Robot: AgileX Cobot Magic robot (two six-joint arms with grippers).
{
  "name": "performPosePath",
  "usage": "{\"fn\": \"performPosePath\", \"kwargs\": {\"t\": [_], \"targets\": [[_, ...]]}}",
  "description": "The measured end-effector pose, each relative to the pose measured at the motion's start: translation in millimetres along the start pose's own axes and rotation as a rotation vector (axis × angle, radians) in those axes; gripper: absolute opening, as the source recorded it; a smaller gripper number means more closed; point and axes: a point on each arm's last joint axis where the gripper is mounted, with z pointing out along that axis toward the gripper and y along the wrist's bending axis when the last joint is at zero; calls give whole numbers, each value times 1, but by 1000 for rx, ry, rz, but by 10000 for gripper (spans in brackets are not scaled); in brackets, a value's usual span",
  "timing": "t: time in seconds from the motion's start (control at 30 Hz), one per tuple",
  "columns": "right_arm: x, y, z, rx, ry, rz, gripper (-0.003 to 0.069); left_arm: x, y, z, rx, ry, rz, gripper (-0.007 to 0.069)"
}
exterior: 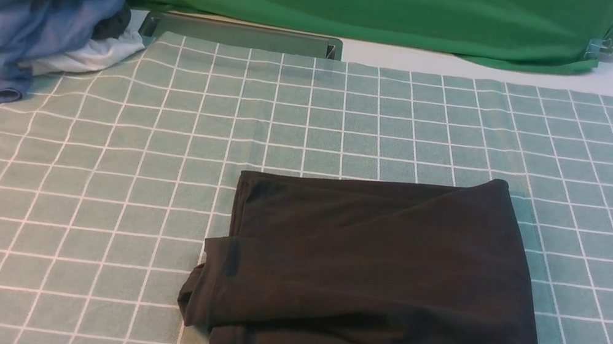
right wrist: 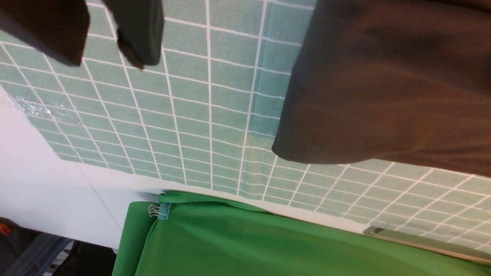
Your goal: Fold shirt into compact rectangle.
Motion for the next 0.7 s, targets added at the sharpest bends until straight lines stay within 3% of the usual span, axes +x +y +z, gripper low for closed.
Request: {"fn": "performPosePath", "kwargs": {"t": [0.4,0.7], "targets": [[0,0,0,0,0,0,237,5,8,3,-54,-7,100,16],[0,0,0,0,0,0,238,62,46,20,-189,-44,110,16]]}}
